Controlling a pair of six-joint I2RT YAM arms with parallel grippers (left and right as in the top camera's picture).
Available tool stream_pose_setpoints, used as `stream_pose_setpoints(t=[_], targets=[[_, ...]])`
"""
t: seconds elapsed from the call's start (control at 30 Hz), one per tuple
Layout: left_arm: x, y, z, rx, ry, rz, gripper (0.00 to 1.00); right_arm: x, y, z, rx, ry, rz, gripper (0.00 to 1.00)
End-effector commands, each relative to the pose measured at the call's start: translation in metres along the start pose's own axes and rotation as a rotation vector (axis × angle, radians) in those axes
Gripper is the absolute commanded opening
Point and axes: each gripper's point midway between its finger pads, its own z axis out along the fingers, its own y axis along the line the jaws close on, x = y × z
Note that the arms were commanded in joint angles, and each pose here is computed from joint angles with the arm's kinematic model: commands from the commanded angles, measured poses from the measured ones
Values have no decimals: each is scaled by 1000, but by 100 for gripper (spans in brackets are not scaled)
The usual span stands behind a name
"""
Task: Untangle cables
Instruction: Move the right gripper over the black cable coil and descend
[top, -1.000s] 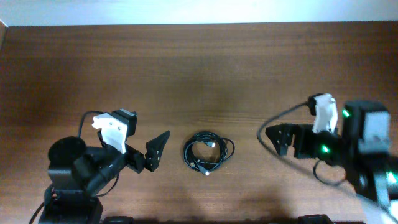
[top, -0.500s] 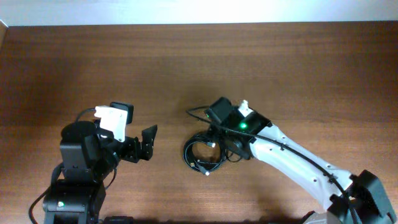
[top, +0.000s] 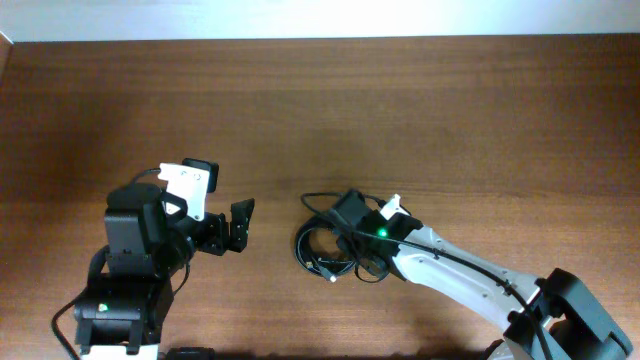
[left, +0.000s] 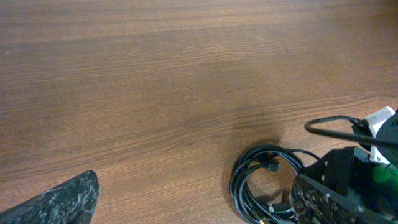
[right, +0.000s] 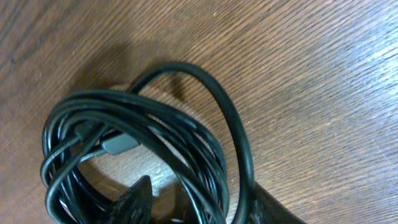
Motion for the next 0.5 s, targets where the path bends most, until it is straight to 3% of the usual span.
stream_pose_setpoints(t=[0.0, 0.07, 0.13, 0.2, 0.27, 0.3, 0.33, 0.4, 0.47], targets=[[-3, -2, -1, 10, -8, 19, 99, 3, -4, 2, 17, 3, -12, 22], [-3, -2, -1, 10, -8, 19, 99, 4, -8, 4, 29, 5, -18, 4], [-3, -2, -1, 10, -9, 19, 99, 4, -1, 4, 3, 5, -139, 4], [-3, -2, -1, 10, -9, 19, 99, 5, 22, -10, -62, 15, -399, 4], [-2, -2, -1, 11, -2, 17, 95, -1, 58, -55, -116, -5, -751, 4], [1, -5, -1, 23, 8, 14, 75, -5, 64, -74, -103, -12, -852, 4], [4, -7, -2, 38, 19, 11, 46, -12, 65, -89, -71, -31, -884, 4], [6, -7, -2, 38, 29, 7, 24, -43, 66, -132, 37, -159, -893, 4], [7, -7, -2, 39, 33, 6, 19, -59, 65, -146, 78, -219, -882, 4]])
